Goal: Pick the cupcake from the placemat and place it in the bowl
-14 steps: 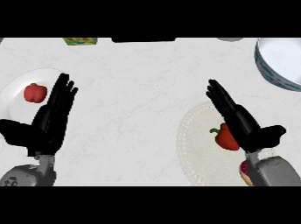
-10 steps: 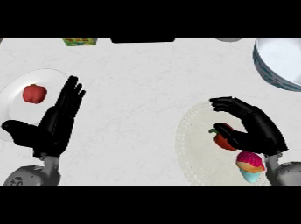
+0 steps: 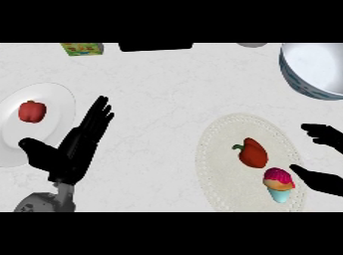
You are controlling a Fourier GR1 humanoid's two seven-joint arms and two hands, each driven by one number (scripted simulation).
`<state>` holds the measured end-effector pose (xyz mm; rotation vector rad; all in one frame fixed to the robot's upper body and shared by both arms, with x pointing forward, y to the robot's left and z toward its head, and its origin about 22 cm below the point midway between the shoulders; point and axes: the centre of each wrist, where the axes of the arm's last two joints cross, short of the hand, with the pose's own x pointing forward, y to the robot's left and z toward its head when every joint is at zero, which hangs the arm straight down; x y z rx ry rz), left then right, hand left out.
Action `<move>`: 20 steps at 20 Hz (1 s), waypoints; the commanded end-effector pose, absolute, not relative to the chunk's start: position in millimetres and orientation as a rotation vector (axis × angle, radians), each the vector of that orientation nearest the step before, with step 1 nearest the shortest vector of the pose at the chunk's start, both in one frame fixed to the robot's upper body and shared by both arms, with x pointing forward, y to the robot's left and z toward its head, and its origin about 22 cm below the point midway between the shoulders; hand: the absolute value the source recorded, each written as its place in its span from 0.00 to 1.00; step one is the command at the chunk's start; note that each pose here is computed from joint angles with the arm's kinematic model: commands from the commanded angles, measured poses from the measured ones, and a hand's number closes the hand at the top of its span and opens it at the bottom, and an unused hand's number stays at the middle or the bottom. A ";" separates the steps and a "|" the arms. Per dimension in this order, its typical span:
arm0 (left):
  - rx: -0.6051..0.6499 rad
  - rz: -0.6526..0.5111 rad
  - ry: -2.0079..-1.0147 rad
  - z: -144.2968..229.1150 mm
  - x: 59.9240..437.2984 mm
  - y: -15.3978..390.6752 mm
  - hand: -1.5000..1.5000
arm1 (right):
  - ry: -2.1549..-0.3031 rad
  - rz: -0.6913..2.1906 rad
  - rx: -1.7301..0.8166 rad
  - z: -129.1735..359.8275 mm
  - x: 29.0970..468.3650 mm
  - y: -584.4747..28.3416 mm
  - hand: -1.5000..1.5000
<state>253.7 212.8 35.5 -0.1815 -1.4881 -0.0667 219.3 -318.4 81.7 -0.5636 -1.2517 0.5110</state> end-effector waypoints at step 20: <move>-0.319 -0.171 -1.493 33.6 270.9 194.6 0.50 | -0.387 0.962 -0.745 156.6 227.7 -248.3 0.00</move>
